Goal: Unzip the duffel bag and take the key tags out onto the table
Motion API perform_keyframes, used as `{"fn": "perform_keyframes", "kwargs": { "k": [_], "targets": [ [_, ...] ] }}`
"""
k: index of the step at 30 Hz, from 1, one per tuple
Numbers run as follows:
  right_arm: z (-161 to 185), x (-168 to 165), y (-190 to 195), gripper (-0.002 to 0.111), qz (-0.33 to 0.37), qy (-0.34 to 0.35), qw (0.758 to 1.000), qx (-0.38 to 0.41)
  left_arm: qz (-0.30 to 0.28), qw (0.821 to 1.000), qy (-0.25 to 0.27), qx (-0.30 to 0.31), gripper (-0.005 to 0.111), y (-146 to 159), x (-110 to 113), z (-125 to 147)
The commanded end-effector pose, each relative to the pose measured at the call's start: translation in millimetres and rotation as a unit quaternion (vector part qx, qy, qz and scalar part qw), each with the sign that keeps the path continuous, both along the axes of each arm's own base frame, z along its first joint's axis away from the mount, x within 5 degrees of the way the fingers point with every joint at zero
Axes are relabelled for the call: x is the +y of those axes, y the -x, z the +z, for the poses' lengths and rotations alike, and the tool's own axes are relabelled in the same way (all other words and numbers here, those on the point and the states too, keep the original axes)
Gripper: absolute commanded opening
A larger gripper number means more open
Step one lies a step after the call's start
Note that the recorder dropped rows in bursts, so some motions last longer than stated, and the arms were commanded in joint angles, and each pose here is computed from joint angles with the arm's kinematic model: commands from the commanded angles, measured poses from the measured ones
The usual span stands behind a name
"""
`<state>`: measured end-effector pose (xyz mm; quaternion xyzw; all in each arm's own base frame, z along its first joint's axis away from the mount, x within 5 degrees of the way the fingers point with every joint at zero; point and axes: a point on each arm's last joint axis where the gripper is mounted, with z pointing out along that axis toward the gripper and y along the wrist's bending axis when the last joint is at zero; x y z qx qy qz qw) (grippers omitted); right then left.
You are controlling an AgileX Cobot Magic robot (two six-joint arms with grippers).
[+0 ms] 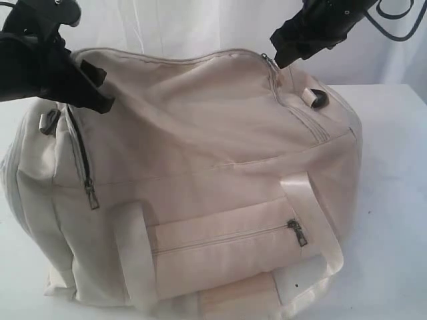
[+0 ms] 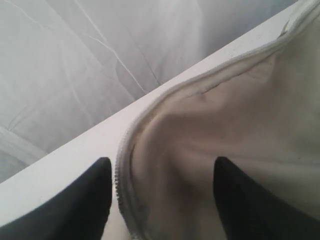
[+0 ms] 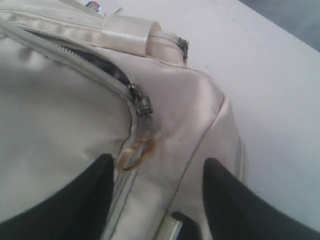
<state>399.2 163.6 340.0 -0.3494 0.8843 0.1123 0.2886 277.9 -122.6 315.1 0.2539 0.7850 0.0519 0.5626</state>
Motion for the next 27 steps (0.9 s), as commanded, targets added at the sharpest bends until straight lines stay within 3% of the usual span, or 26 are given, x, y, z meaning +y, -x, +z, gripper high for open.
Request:
{"fn": "perform_keyframes", "kwargs": {
  "k": [1, 3, 8, 13, 17, 21, 23, 27],
  "targets": [
    [3, -5, 2, 0.067, -0.009, -0.005, 1.0, 0.008, 0.008, 1.0, -0.019, -0.011, 0.071, 4, 5, 7],
    [2, -5, 2, 0.072, -0.016, -0.009, 1.0, 0.014, 0.009, 1.0, -0.014, -0.019, 0.071, 8, 7, 12],
    [2, -5, 4, 0.072, -0.036, -0.016, 0.999, 0.032, 0.01, 0.999, 0.003, -0.052, 0.071, 22, 15, 33],
    [0, -7, 11, 0.072, -0.041, -0.008, 0.996, 0.073, 0.05, 0.994, 0.014, -0.091, 0.068, 46, 30, 60],
    [6, -9, 16, 0.071, -0.044, -0.009, 0.996, 0.08, 0.066, 0.992, -0.03, -0.106, 0.056, 67, 29, 70],
    [17, -11, 23, 0.063, -0.047, -0.016, 0.996, 0.075, 0.071, 0.991, -0.048, -0.102, 0.05, 79, 21, 71],
    [23, -12, 27, 0.058, -0.046, -0.018, 0.996, 0.069, 0.066, 0.992, -0.05, -0.1, 0.04, 83, 16, 70],
    [34, -14, 34, 0.048, -0.045, -0.023, 0.997, 0.056, 0.076, 0.992, -0.019, -0.094, 0.005, 84, 15, 70]
  ]
}}
